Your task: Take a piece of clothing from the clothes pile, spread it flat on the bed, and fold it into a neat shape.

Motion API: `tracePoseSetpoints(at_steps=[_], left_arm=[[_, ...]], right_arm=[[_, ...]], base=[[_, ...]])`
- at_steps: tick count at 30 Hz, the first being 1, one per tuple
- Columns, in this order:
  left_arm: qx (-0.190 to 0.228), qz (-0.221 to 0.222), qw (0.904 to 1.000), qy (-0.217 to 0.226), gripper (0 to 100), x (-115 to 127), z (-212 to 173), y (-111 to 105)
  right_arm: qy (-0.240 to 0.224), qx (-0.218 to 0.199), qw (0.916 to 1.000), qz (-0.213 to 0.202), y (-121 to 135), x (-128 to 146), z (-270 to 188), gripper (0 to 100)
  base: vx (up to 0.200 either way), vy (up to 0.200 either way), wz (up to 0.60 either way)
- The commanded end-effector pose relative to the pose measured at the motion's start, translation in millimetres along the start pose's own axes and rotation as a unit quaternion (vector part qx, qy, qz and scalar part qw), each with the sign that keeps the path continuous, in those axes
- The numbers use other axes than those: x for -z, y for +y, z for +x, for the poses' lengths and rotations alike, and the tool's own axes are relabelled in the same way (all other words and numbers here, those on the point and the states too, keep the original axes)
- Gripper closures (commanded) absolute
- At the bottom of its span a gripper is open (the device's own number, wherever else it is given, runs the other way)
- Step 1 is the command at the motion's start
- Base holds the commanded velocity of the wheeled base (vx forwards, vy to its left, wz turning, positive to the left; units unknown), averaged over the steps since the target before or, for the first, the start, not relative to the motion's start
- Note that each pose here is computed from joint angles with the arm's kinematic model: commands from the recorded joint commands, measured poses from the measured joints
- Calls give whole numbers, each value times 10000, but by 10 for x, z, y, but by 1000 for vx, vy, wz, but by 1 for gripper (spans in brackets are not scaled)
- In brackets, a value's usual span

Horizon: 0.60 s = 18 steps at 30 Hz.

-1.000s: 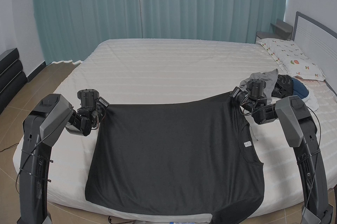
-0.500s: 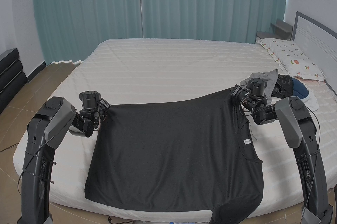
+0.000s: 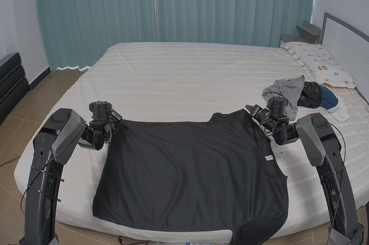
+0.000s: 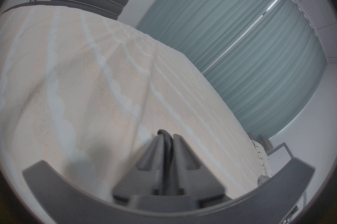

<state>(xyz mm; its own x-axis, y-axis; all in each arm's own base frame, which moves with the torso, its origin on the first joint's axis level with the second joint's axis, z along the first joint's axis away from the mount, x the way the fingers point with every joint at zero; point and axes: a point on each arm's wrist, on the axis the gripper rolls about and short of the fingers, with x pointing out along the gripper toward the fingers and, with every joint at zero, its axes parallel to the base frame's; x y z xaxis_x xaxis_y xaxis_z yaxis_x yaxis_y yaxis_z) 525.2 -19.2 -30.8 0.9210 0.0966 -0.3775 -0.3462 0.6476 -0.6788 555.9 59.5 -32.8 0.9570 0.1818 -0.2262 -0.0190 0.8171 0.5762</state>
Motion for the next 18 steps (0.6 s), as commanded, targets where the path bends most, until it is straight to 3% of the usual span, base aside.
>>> tracePoseSetpoints(at_steps=[1,7,11,18], left_arm=[[-6,-4,10000,-4,0,11,17,17],[9,-35,10000,-46,0,-18,-5,1],[17,-179,9998,-119,0,-126,-110,-79],[78,-360,9993,-19,0,-205,-279,-147]], right_arm=[[16,30,10000,10,-18,18,3,0],[-246,10,9997,57,47,-249,-56,0],[-144,127,9997,116,26,-326,-188,0],[210,115,9996,141,-23,-227,-244,0]], base=[[0,0,0],[0,0,0],[0,0,0],[0,0,0]])
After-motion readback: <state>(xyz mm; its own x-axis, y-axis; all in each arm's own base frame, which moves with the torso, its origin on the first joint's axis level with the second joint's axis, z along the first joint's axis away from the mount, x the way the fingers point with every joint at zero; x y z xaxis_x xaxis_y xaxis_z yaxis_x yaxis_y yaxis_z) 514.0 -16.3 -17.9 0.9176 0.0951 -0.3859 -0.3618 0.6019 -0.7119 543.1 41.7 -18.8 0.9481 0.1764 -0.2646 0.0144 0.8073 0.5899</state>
